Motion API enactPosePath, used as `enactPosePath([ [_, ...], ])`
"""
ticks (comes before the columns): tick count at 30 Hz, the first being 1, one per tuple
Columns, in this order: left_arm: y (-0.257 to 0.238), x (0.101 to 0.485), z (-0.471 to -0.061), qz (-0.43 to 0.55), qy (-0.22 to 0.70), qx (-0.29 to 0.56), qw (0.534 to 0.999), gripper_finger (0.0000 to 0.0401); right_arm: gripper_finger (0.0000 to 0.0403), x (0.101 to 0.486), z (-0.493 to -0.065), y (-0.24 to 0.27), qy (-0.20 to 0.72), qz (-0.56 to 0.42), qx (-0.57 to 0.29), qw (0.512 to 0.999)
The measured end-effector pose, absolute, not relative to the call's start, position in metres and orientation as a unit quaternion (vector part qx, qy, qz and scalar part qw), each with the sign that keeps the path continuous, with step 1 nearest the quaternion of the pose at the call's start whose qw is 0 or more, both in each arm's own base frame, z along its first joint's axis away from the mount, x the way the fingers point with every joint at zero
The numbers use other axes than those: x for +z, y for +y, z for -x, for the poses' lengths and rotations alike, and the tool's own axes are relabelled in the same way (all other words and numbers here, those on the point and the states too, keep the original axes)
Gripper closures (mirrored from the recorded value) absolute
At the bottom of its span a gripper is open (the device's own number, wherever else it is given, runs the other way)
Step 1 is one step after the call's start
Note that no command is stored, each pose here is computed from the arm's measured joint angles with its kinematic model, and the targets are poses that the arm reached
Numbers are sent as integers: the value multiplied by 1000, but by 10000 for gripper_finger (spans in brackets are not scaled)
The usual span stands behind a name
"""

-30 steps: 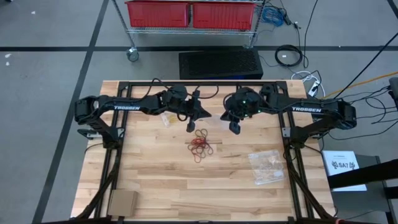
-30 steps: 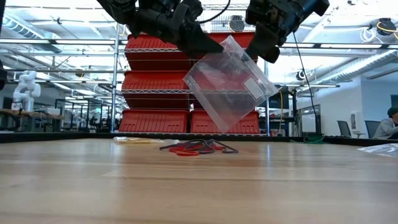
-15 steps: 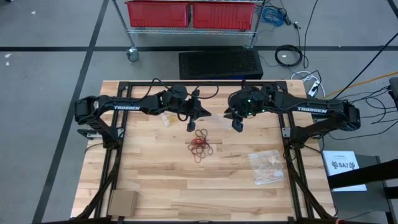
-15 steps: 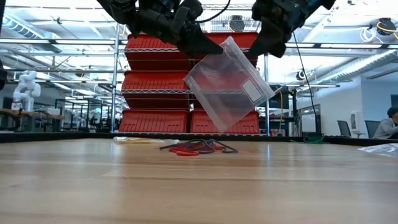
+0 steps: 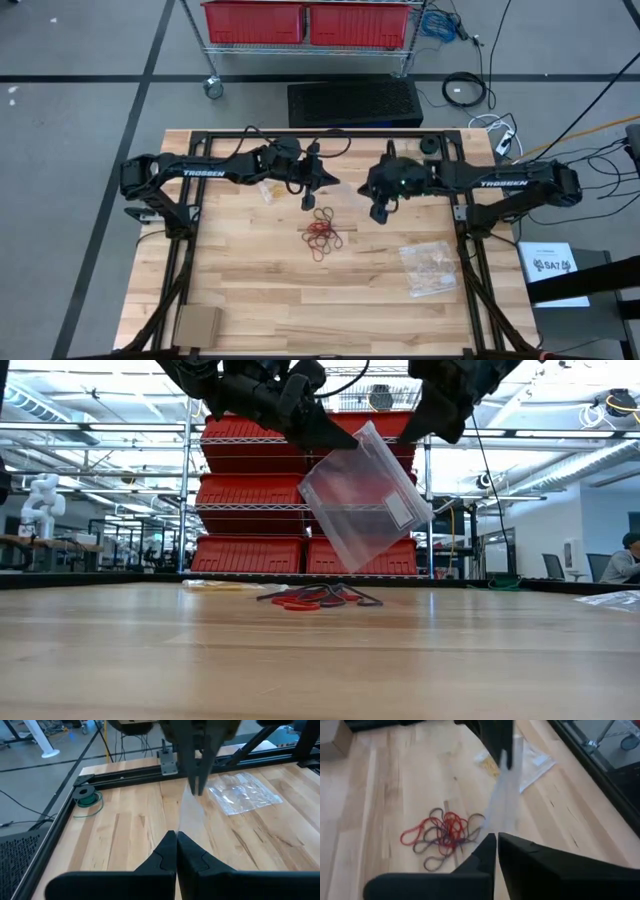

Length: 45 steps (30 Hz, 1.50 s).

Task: Sort rubber bands
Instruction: Open the top right transparent zip bag

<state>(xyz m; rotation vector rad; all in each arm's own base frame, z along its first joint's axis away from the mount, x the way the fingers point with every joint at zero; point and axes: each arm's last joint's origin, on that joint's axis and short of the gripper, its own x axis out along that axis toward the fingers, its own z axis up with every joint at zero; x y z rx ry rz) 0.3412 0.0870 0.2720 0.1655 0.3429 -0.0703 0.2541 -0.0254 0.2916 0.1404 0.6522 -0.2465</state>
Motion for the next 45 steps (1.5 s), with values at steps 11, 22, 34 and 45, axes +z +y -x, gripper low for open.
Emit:
enactPosePath([
  [11,87,272,-341,-82,171,-35,981,401,403,264,-277,-29,319,-51,-186,928],
  [22,88,271,-341,-85,180,-11,980,401,403,269,-288,-27,270,-58,-151,949],
  [34,90,271,-340,-77,185,27,979,401,403,246,-286,-22,217,-122,-172,953],
  [45,82,273,-343,-58,176,21,982,401,403,222,-289,-30,162,-132,-232,950],
])
